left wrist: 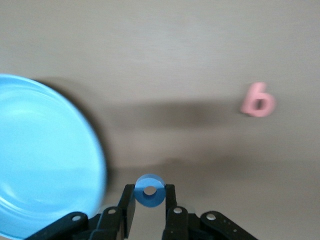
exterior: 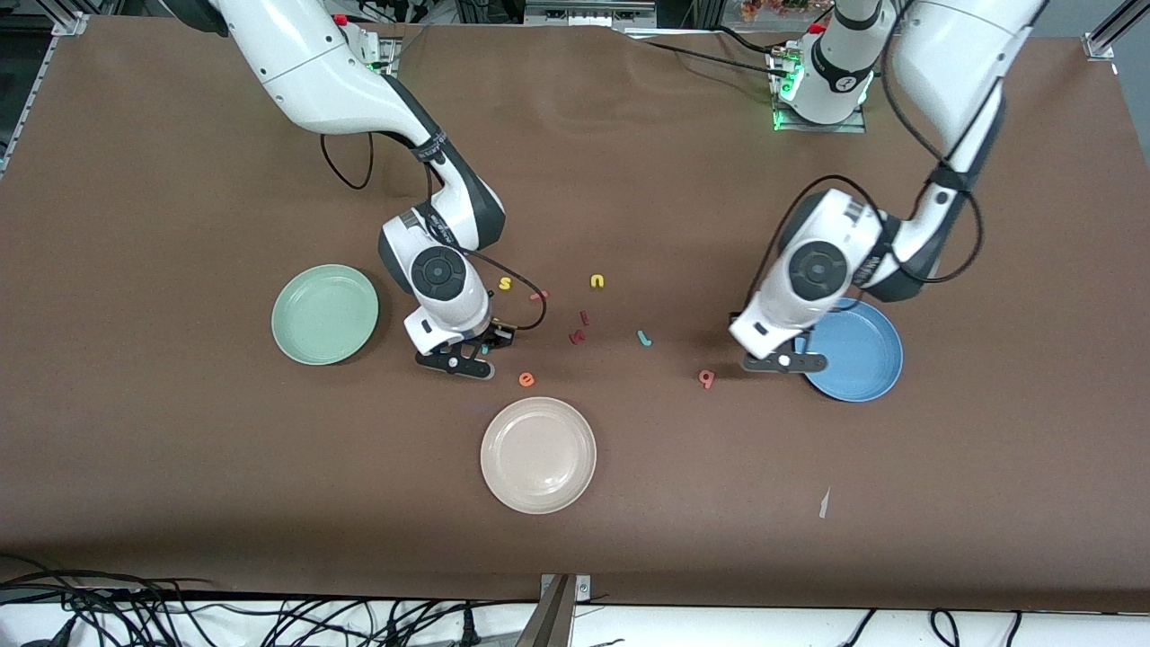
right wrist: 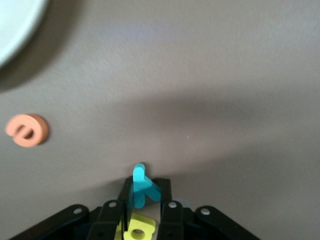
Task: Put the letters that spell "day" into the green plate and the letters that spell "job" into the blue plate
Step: 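Carry the o to the blue plate while the right gripper grasps the y, then drop the o with the left gripper while the right gripper drops the y, then grasp the teal 1 with the left gripper while the right gripper reaches letters, then drop the 1 on the blue plate while the right gripper grasps yellow letter, then drop the yellow letter on the green plate while the left gripper reaches b, then grasp the pink b with the left gripper while the right gripper grasps green letter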
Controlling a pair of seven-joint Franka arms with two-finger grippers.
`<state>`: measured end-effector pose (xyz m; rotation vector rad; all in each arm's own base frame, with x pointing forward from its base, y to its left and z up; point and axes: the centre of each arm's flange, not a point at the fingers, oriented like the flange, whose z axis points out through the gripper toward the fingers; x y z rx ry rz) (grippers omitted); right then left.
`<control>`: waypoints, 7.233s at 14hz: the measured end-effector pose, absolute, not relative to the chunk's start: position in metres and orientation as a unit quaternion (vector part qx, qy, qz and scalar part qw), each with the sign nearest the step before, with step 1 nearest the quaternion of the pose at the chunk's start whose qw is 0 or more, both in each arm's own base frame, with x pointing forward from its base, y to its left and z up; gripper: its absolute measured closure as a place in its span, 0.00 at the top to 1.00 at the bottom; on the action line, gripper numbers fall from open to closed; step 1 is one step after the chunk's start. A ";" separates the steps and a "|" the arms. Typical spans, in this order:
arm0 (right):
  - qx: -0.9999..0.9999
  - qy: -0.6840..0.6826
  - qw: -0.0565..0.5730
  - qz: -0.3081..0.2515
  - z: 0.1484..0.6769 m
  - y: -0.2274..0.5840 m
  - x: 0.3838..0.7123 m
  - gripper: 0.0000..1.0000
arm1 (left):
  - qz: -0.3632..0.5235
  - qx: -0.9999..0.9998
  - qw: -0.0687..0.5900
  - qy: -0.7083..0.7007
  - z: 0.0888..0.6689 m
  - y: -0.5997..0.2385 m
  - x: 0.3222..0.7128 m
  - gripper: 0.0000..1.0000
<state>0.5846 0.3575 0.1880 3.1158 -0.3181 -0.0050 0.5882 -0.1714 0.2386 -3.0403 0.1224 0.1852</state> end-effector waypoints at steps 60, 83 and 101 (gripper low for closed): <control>0.980 -0.197 -0.010 0.001 0.174 0.365 0.541 0.66 | 0.104 -0.994 0.023 -0.013 0.259 -0.138 0.627 0.14; 0.998 -0.005 0.062 -0.023 0.245 0.138 0.568 0.28 | 0.065 -0.989 0.006 0.134 0.210 -0.269 0.637 1.00; 0.983 -0.179 0.031 -0.028 0.250 0.288 0.520 1.00 | 0.074 -0.986 -0.002 0.146 0.170 -0.286 0.647 0.63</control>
